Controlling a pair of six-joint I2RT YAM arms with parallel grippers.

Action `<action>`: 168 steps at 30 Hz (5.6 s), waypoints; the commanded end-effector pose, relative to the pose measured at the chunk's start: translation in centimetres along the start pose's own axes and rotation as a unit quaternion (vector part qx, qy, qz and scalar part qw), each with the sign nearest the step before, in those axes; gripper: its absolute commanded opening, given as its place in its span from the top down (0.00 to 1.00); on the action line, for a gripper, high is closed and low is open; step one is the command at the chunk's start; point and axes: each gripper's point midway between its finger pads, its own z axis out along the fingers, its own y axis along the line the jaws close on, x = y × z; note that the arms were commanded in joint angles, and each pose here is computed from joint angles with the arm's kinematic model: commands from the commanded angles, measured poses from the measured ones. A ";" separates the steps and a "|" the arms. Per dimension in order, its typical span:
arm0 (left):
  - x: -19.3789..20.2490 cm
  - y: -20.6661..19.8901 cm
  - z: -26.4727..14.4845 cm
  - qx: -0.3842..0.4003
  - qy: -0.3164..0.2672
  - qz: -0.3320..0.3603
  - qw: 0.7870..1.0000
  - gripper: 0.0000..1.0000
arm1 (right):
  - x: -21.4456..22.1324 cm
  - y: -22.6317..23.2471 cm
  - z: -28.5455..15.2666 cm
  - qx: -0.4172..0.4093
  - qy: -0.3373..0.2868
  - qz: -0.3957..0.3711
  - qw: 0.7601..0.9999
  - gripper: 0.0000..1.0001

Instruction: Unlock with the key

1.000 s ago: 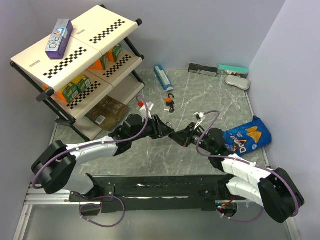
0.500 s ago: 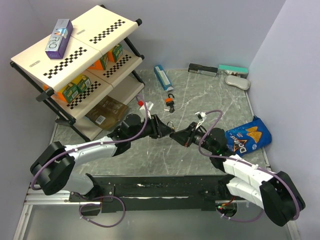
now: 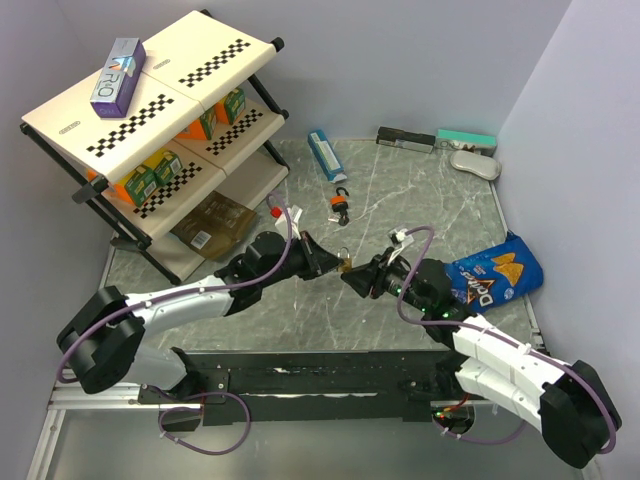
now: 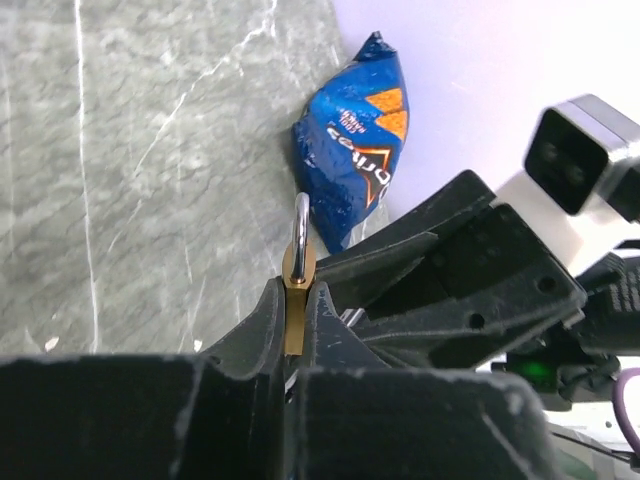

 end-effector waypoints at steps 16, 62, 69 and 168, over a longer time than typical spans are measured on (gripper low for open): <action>-2.0 -2.0 0.0 0.032 -0.028 -0.027 0.999 0.99 | -1.1 0.3 0.0 0.014 -0.017 -0.025 0.999 0.70; -2.8 -1.4 -0.4 0.005 -0.044 -0.015 0.999 0.99 | -1.0 1.7 2.0 0.019 0.016 -0.055 0.998 0.65; -2.7 -1.3 -0.3 0.004 -0.041 -0.015 0.999 0.99 | -0.3 1.2 2.2 0.032 0.027 -0.060 0.997 0.60; -1.4 1.4 1.9 -0.064 -0.036 -0.024 0.997 0.99 | -0.2 -0.4 0.7 0.134 0.066 -0.124 0.981 0.53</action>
